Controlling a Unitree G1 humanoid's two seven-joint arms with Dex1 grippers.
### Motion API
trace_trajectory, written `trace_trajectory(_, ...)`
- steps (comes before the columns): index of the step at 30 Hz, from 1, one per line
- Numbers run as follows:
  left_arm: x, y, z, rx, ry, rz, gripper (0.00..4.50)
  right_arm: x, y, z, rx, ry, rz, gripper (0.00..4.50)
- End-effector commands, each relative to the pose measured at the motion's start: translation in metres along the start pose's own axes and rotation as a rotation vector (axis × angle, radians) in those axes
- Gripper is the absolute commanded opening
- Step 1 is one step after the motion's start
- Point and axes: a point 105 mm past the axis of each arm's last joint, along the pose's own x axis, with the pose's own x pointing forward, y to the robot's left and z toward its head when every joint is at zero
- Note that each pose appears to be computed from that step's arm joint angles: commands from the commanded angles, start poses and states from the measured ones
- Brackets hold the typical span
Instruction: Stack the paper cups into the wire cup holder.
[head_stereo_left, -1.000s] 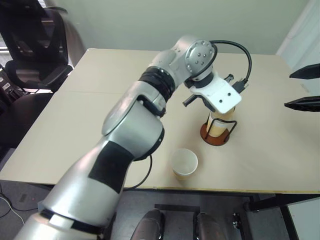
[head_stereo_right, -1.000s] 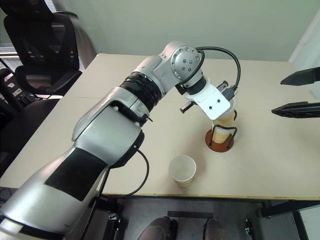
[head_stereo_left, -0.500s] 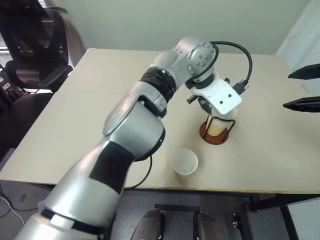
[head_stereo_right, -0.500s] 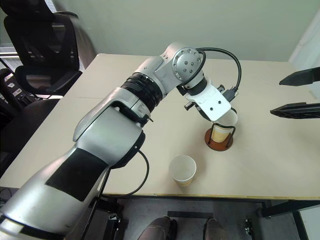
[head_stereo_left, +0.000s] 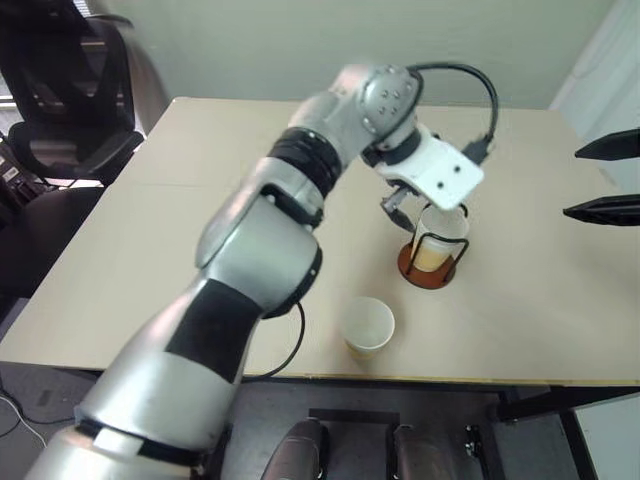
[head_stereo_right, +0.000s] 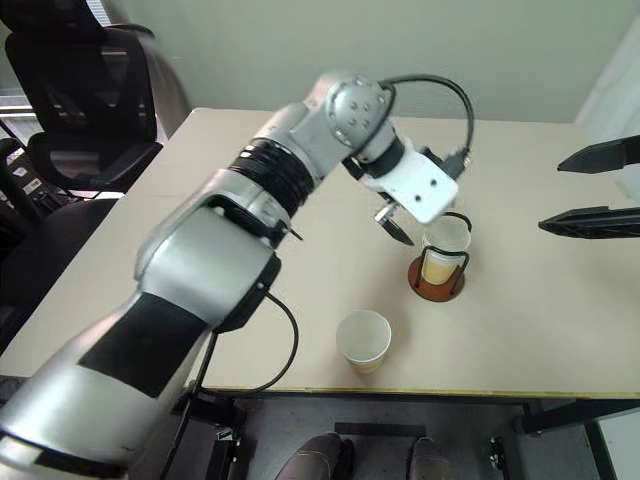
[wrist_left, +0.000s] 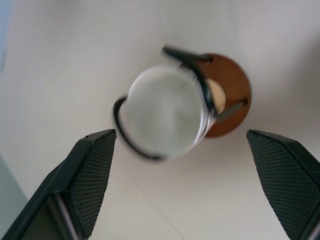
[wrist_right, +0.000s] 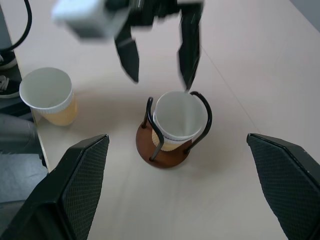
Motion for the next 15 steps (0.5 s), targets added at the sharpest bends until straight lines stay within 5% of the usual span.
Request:
trace_trajectory(1, -0.030, 0.003, -0.006, -0.002, 0.006, 0.045, 4.47, -0.007, 0.005, 0.013, -0.050, -0.037, -0.029, 4.50)
trace_trajectory(7, -0.050, -0.006, -0.012, -0.050, 0.011, -0.012, 4.47, -0.005, 0.002, 0.014, -0.060, -0.043, -0.031, 4.50)
trace_trajectory(15, -0.035, -0.001, 0.006, -0.042, -0.046, -0.067, 4.47, -0.003, -0.001, 0.015, -0.065, -0.038, -0.015, 4.50)
